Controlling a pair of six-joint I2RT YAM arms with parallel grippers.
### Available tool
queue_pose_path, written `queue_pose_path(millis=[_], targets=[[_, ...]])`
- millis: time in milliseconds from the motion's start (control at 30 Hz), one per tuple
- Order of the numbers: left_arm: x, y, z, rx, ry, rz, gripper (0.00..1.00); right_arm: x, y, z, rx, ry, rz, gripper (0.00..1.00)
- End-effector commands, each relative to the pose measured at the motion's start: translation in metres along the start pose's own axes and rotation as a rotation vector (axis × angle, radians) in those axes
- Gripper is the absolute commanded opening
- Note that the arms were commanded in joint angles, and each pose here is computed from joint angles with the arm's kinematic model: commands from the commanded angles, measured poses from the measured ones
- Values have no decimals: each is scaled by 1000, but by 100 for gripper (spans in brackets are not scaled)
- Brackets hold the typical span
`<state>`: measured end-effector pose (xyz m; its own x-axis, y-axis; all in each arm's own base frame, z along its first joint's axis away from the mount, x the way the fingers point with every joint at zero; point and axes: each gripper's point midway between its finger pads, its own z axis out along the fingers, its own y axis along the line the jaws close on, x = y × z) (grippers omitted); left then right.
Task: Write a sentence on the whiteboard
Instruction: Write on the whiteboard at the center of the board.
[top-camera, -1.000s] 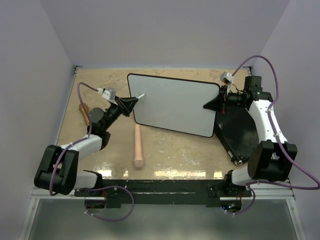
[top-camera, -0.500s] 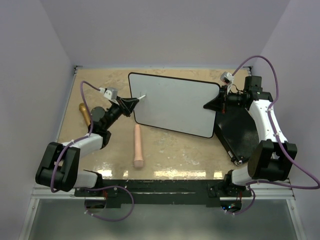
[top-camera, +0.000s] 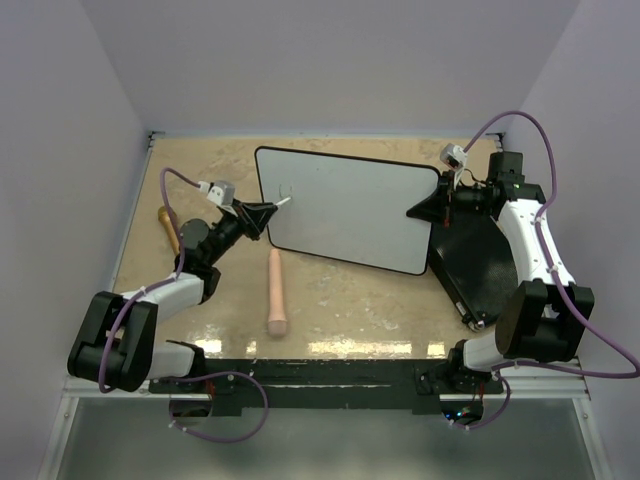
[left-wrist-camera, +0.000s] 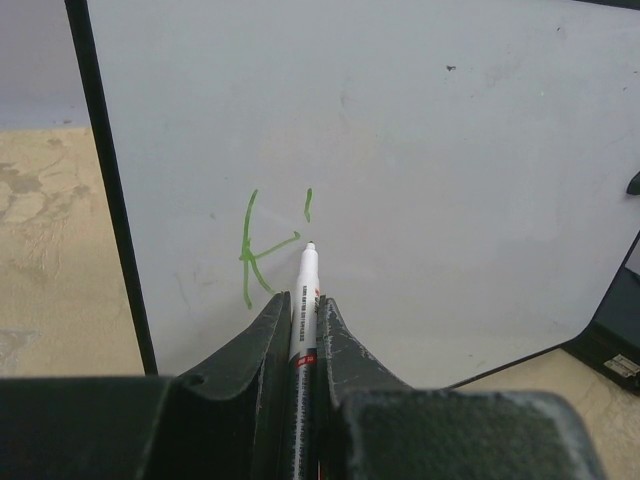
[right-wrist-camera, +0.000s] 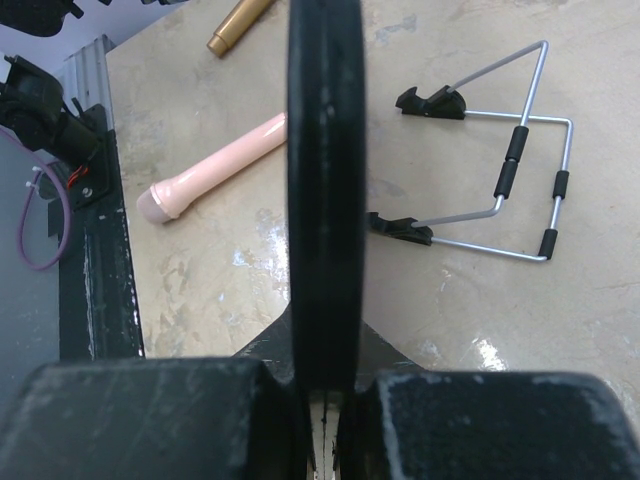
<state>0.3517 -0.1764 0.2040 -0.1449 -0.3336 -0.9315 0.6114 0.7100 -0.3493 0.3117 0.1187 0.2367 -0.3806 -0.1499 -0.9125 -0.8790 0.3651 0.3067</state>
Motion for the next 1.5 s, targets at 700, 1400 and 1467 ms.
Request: queue_pose_path(millis=[700,1400,1467], targets=[[-15,2,18,2,-35,36,0,5,-5,0,28,31,-37,0],[11,9,15,-34,42,19,0,4,-4,0,28,29,-40,0],[18,12,13,-42,63,10,0,4,-4,-1,29,28,-41,0]])
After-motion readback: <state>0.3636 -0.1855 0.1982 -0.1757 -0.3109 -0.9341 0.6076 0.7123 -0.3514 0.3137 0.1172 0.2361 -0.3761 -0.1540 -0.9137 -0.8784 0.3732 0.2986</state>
